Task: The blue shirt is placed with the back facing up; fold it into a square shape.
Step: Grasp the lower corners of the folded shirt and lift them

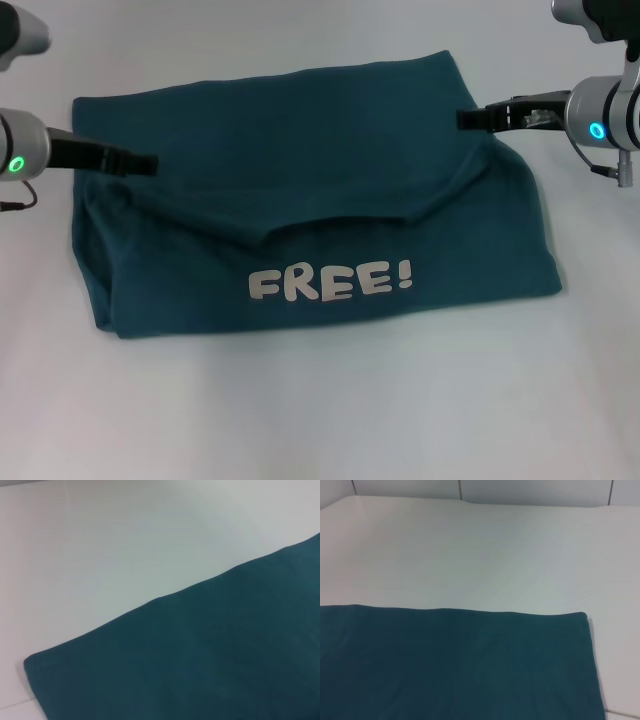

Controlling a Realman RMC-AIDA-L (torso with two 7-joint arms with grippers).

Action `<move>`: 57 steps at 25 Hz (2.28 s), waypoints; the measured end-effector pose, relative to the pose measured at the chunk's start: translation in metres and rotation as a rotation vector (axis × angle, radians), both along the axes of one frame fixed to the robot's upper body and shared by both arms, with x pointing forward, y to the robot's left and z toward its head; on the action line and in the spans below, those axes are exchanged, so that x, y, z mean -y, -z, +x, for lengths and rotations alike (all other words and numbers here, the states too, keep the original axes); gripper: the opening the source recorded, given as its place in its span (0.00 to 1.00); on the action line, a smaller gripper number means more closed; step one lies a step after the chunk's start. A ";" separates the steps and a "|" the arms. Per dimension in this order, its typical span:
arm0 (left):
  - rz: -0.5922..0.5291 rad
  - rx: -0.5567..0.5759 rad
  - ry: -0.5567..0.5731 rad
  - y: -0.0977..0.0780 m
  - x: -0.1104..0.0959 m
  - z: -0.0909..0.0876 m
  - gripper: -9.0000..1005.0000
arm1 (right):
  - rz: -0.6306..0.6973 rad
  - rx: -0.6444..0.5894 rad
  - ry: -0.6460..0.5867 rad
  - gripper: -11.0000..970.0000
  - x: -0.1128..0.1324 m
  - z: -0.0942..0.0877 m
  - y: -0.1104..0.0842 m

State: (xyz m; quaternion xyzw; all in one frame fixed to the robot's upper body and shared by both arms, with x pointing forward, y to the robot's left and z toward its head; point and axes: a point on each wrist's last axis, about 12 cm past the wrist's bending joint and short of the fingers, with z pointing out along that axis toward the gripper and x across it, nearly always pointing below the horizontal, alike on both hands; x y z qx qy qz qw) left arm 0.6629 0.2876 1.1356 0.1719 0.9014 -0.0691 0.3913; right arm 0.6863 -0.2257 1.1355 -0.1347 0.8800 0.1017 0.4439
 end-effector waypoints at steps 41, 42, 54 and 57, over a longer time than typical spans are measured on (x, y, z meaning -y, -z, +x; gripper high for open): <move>-0.202 -0.519 -0.134 0.027 -0.024 -0.077 0.83 | -0.122 -0.087 -0.161 0.96 -0.001 -0.015 -0.019; -0.200 -0.523 -0.134 0.029 -0.022 -0.076 0.83 | -0.122 -0.087 -0.160 0.96 -0.001 -0.015 -0.019; -0.167 -0.511 -0.080 0.032 -0.009 -0.072 0.78 | -0.123 -0.091 -0.162 0.96 -0.001 -0.016 -0.018; -0.160 -0.502 -0.079 0.032 -0.009 -0.072 0.77 | -0.123 -0.092 -0.161 0.96 -0.001 -0.016 -0.018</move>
